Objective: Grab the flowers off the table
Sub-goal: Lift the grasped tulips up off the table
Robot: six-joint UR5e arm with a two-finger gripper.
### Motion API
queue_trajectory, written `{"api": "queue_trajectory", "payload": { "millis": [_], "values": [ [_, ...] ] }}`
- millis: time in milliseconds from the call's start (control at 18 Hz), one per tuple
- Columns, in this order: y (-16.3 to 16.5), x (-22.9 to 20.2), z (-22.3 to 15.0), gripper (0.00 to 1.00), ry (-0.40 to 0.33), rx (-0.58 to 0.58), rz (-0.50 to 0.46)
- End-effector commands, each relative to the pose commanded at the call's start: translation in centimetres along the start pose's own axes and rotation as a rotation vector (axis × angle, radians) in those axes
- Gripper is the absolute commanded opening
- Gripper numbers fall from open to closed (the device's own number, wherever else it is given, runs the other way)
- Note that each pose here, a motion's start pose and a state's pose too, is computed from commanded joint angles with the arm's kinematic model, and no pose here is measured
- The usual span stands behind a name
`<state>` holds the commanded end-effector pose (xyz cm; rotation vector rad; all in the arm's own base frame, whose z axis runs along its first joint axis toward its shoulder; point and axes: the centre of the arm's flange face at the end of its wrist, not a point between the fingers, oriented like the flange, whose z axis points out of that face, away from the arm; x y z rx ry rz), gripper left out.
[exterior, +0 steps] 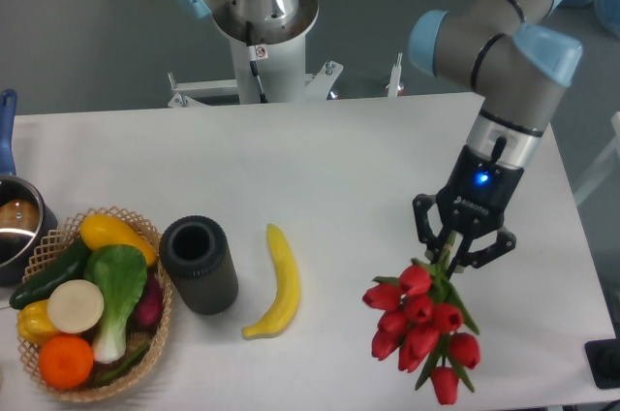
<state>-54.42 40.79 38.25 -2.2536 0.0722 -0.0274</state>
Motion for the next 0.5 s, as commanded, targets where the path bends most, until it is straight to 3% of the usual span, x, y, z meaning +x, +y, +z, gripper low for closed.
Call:
{"api": "queue_trajectory", "payload": {
  "millis": [500],
  "values": [
    [0.41,0.45,-0.92,0.26,0.001,0.023,-0.013]
  ]
}}
